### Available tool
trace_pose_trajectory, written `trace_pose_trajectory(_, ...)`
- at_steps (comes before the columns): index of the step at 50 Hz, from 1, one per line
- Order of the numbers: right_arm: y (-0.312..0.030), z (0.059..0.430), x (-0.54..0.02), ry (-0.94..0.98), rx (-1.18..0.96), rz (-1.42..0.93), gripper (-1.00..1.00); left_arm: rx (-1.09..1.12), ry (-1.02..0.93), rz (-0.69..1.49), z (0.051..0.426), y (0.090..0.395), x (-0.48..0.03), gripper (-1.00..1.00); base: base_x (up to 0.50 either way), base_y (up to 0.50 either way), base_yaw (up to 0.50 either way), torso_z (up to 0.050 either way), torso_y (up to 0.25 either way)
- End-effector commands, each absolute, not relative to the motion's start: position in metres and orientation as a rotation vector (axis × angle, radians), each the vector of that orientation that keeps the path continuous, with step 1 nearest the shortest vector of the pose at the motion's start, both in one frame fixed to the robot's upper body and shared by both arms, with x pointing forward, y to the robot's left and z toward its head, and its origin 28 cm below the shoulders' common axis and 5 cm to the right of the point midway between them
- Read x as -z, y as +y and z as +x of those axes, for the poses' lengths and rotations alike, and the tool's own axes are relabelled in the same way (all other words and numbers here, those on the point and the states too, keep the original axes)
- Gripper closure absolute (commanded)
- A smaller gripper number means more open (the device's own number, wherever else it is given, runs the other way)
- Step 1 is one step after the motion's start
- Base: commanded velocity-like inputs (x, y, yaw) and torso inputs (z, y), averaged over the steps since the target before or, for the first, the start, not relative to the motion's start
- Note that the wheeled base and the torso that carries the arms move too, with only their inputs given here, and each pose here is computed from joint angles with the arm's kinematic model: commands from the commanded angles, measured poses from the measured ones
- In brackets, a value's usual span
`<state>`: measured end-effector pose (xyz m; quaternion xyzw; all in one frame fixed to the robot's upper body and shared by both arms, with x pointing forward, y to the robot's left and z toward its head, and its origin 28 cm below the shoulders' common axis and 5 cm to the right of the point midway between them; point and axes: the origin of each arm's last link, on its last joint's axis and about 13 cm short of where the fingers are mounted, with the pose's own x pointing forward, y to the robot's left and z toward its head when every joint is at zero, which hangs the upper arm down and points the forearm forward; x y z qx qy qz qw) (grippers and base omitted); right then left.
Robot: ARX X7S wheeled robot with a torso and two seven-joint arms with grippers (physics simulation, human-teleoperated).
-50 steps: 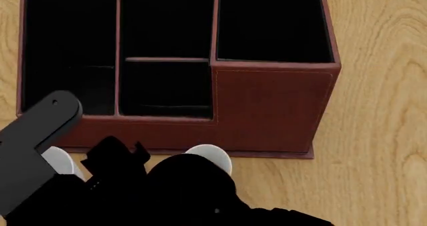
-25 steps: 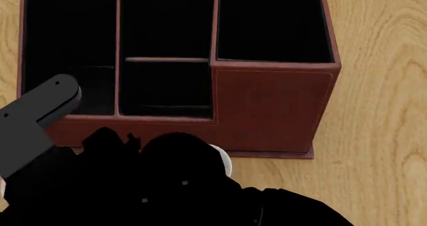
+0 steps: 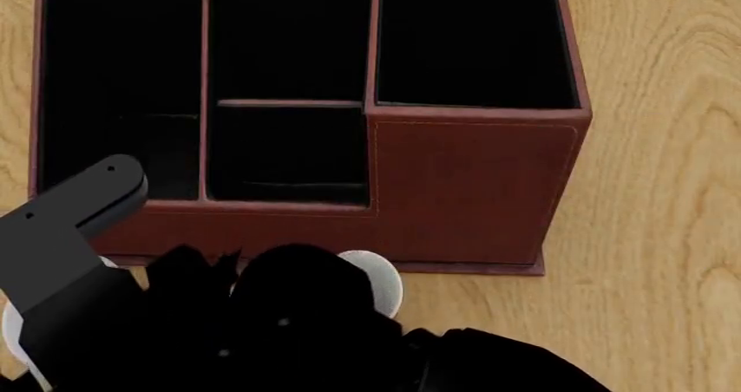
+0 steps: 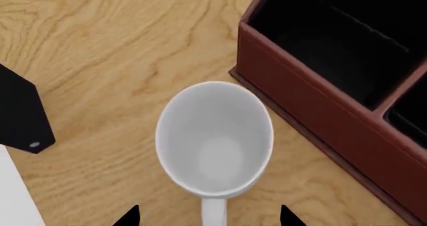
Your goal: Pick up the white mug and place it to the right of the caddy.
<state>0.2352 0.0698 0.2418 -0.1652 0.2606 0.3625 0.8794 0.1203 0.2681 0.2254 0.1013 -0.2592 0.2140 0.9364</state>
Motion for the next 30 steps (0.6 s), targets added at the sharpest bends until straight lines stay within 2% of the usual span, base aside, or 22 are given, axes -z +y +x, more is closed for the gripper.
trace_pose_trajectory(1, 0.073, 0.238, -0.234, 0.572, -0.761, -0.343, -1.0, -0.435, -0.522, 0.21, 0.121, 0.269, -0.224, -1.0, 0.0, 0.0, 0.0, 0.0, 0.0)
trace_pose_trajectory(30, 0.075, 0.247, -0.213, 0.624, -0.739, -0.37, -1.0, -0.432, -0.513, 0.207, 0.123, 0.27, -0.22, -1.0, 0.0, 0.0, 0.0, 0.0, 0.0)
